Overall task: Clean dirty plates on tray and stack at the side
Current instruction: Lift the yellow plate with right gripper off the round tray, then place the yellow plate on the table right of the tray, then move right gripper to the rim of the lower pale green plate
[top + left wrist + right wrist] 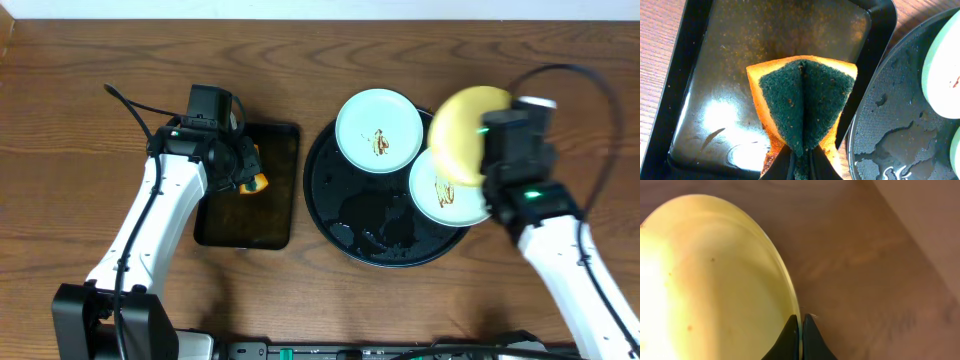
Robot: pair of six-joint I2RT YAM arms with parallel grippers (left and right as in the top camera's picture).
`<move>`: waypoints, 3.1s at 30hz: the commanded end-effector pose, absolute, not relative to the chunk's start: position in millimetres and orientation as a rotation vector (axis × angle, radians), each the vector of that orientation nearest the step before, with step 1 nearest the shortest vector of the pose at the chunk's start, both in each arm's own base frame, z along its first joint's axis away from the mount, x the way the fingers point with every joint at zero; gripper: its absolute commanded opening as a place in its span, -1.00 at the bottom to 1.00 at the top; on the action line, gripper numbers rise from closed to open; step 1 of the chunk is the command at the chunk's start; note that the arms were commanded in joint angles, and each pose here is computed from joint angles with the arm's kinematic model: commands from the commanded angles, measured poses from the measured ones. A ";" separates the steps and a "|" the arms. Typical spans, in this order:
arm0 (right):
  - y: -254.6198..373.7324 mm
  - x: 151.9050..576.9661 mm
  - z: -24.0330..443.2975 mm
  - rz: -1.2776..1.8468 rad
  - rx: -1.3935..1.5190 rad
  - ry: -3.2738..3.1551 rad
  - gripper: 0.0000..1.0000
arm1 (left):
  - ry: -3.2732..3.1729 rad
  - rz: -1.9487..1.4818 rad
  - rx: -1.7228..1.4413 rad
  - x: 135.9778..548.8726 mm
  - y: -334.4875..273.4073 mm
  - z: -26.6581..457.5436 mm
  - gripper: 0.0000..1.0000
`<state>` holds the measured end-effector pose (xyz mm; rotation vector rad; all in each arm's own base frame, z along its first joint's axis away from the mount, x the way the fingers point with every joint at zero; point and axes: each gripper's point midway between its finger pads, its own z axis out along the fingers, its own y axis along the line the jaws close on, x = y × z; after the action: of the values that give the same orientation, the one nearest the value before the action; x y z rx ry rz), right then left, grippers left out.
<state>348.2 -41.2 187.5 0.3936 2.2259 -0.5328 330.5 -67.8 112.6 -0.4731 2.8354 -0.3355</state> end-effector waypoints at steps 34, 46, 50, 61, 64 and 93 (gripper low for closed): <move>-190.7 286.6 64.3 -0.262 1.441 2.332 -0.66 | 2.825 -0.317 -0.457 331.0 -64.7 118.4 -0.84; -88.3 348.3 77.7 0.345 0.689 2.554 0.15 | 2.830 -0.316 -0.459 329.9 -64.5 118.0 -0.84; -55.0 345.3 72.0 0.366 0.538 2.640 0.12 | 2.831 -0.315 -0.459 329.6 -64.5 118.0 -0.84; -43.2 330.2 39.2 0.118 0.506 2.801 -0.15 | 2.835 -0.314 -0.460 328.6 -64.4 117.7 -0.85; -41.7 325.7 27.7 0.120 0.513 2.844 -0.27 | 2.834 -0.315 -0.460 328.7 -64.4 117.7 -0.84; 33.4 280.3 58.1 0.265 0.286 2.981 -0.98 | 2.847 -0.377 -0.430 326.3 -76.5 118.8 -0.85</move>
<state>286.6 14.7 60.1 0.3341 2.9509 0.2335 325.7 -68.2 111.2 -0.4767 2.8555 -0.3350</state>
